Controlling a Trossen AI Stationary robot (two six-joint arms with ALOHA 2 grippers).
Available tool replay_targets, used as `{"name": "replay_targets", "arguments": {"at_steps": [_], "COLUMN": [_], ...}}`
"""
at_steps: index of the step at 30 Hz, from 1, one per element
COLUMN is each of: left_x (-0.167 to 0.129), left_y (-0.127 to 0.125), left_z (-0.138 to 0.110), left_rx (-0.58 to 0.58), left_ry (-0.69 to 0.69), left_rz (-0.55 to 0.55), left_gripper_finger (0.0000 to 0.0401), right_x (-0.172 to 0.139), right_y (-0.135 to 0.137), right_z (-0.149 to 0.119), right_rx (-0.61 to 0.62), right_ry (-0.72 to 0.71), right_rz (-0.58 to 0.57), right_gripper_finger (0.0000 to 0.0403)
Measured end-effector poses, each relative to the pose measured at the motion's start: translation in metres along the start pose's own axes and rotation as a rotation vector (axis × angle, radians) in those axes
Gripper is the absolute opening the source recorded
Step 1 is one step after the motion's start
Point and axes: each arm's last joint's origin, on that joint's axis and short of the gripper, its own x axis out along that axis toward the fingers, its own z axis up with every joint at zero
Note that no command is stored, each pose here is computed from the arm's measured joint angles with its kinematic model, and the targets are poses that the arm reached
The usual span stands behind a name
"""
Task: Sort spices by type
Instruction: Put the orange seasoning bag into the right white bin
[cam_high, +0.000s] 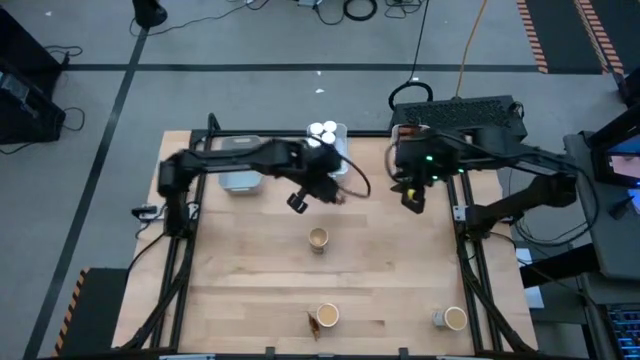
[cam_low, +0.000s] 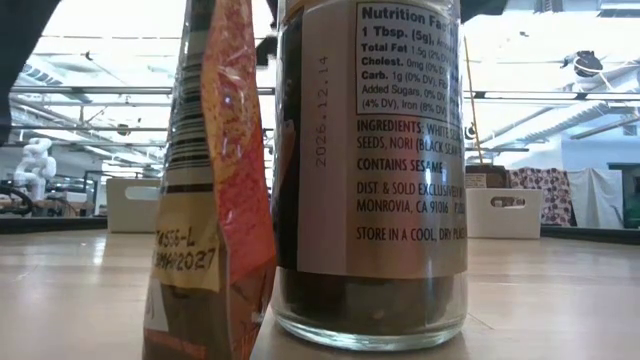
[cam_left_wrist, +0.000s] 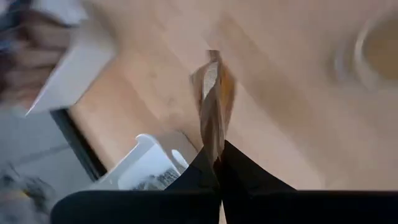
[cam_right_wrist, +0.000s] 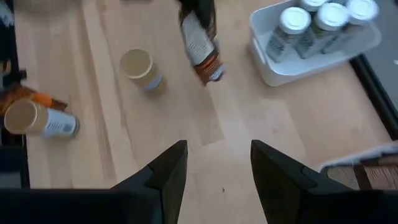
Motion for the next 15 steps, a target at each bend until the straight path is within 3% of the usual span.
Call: {"name": "replay_targets", "arguments": {"at_steps": [4,15], "left_x": [0.036,0.087], "left_y": [-0.004,-0.012], "left_z": [0.003,0.004], "left_rx": [0.179,0.273], "left_ry": [0.138,0.24], "left_rz": [-0.013,-0.092], "left_gripper_finger": [0.0001,0.0003], "right_x": [-0.015,-0.007], "right_y": [0.0,-0.004], "right_z": [-0.017,-0.047], "right_rx": [0.075,0.147], "right_ry": [-0.058,-0.124], "right_rz": [-0.045,-0.074], "right_gripper_finger": [0.016,0.016]}}
